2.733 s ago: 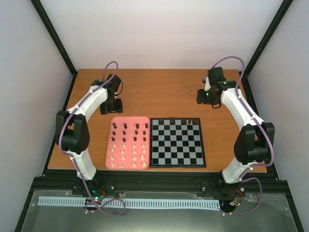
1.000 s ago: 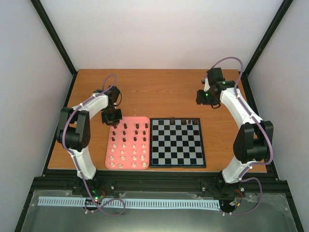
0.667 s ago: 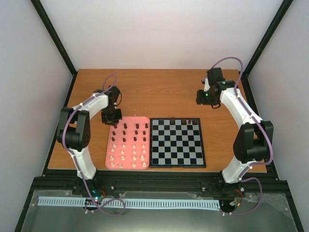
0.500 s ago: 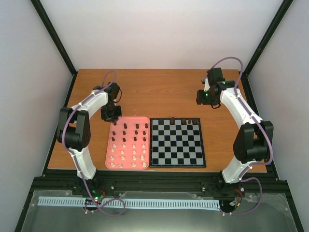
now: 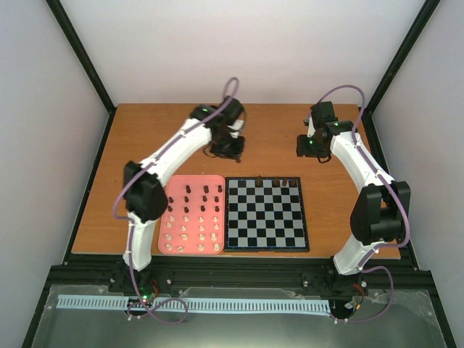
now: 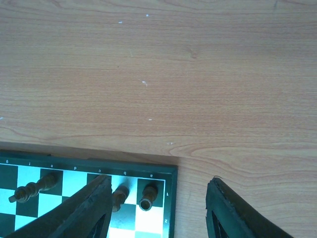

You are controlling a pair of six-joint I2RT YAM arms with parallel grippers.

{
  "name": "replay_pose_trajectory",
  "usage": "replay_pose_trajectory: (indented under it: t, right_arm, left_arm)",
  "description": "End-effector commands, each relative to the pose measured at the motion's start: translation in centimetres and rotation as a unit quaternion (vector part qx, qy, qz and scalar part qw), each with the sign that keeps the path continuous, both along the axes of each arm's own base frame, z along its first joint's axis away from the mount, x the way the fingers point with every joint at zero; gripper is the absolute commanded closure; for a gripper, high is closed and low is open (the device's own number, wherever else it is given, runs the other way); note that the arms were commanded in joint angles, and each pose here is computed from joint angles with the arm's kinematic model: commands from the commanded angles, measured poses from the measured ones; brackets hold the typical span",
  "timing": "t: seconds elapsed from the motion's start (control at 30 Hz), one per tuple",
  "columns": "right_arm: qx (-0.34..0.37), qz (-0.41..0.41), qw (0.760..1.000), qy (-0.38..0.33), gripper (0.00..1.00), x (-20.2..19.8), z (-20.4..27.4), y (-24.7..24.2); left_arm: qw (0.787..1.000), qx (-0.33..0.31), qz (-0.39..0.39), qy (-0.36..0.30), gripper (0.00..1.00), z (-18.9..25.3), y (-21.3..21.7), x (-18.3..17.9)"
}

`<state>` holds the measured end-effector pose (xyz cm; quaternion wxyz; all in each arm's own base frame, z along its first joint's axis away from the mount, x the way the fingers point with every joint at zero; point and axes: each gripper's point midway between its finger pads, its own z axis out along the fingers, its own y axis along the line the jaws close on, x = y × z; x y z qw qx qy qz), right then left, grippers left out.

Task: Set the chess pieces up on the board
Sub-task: Pick up the chess piece from the storage box, then place the chess piece on the chessboard.

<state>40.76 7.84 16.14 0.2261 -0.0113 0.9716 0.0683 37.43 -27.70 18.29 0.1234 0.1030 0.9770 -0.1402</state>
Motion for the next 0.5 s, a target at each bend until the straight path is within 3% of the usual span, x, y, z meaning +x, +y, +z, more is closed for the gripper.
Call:
replay_pose_trajectory:
  t: [0.0,0.17,0.47]
  right_arm:
    - [-0.014,-0.02,1.0,-0.012,0.49,0.8,0.7,-1.3]
    - [-0.011,-0.023,1.0,-0.01,0.49,1.1,0.9,-1.7]
    - [-0.018,-0.022,1.0,-0.001,0.49,0.6,0.4,-2.0]
  left_arm:
    - [0.993,-0.026,-0.105,0.044,0.99,-1.8,-7.0,-2.6]
    - [0.986,-0.062,-0.149,0.047,0.99,-3.3,-12.0,-2.8]
    - [0.984,-0.045,-0.17,0.019,0.99,-5.6,-14.7,-2.3]
